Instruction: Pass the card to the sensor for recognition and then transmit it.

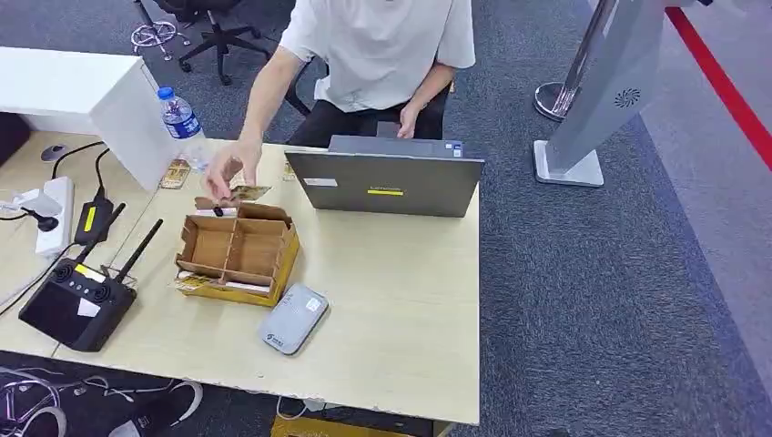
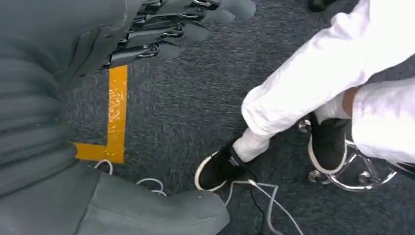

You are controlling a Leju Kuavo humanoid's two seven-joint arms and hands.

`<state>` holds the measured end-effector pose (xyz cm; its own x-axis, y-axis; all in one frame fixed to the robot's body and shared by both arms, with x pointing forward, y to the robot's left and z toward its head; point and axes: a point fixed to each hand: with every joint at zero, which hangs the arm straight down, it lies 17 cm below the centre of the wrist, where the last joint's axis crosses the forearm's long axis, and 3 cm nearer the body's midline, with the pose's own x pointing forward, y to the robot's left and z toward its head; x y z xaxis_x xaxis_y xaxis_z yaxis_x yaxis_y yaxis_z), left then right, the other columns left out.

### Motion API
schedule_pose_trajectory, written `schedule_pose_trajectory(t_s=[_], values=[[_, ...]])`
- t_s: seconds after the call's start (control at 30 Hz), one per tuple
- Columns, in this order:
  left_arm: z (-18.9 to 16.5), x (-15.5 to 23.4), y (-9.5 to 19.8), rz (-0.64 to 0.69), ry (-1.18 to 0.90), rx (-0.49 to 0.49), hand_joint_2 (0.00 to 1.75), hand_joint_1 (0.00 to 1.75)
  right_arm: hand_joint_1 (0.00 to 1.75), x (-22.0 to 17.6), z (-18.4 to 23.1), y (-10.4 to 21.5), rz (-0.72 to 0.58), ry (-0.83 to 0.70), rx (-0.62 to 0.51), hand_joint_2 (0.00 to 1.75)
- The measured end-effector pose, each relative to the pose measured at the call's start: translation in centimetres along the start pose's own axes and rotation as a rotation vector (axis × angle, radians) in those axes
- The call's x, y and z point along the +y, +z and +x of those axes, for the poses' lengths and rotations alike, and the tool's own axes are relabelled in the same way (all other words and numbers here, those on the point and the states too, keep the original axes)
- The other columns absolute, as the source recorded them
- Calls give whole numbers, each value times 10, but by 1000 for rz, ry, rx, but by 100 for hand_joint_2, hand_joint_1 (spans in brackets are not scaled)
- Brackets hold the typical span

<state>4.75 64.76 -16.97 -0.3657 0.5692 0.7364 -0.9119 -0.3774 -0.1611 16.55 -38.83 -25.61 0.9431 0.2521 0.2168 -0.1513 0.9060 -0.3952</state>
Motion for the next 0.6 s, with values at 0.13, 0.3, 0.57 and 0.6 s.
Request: schedule_pose_trajectory(t_s=[0.13,0.3,0.57,0.6], values=[[-26,-3,8,-53,-236,38,175,0,0,0,-1,0,0,3,5,175],[-152,-15,77,-396,-718,255,175,0,0,3,-2,1,3,62,9,175],[-249,35,151,-616,-1121,415,0,0,0,15,-9,3,31,76,12,175],[-252,40,153,-627,-1147,423,0,0,0,17,-12,4,38,64,14,175]])
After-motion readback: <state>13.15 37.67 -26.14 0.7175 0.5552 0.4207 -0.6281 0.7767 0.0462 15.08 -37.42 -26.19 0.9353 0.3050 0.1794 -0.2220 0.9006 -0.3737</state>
